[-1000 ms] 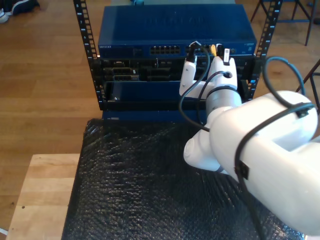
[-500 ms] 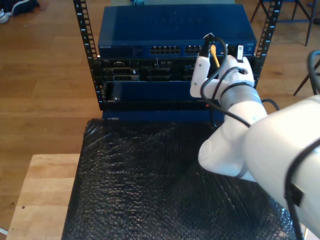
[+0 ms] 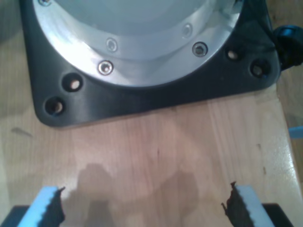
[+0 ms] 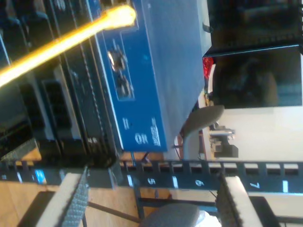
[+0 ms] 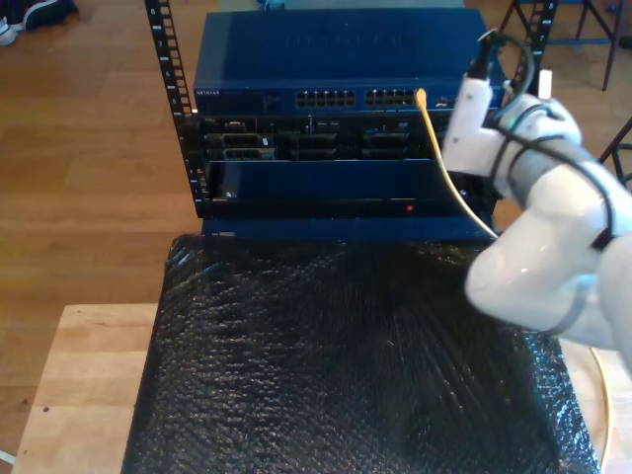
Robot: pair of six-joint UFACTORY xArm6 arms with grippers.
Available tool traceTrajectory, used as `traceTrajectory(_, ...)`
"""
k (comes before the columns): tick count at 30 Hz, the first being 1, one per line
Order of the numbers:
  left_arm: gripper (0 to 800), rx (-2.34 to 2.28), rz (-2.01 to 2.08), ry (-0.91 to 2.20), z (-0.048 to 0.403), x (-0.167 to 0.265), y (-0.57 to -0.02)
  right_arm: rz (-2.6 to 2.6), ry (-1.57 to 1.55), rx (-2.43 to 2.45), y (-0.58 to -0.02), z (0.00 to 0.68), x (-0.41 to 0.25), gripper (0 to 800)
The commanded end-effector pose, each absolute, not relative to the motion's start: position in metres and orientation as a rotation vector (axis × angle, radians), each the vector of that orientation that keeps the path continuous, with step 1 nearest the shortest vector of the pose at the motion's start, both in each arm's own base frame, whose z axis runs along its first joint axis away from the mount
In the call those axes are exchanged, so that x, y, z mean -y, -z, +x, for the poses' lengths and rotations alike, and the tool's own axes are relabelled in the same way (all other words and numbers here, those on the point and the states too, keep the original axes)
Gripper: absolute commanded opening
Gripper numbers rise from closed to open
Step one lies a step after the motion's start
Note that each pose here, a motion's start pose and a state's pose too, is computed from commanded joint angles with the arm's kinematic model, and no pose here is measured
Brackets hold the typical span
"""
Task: Grab the cable and plug it in
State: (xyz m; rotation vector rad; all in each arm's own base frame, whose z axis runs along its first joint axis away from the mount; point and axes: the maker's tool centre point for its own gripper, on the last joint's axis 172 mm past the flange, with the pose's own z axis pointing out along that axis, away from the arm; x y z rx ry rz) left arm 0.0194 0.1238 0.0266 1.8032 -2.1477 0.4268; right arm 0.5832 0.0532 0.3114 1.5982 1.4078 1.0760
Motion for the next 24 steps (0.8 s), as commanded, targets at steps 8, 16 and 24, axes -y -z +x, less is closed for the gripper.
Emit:
traceTrajectory(8,800,2.148,1.803,-0.427,0.019,-0.124,-0.027,1.695,-0.911,-1.558,-0.295,0.576,0.006,710)
traceTrajectory(16,800,2.148,1.803,-0.427,0.019,-0.124,-0.027,1.767,-0.698,-1.657,-0.279,0.551,0.085,716)
traceTrajectory(24,800,2.148,1.803,-0.427,0.019,-0.124,-0.027,1.82,-0.491,-1.796,-0.259,0.51,0.164,791)
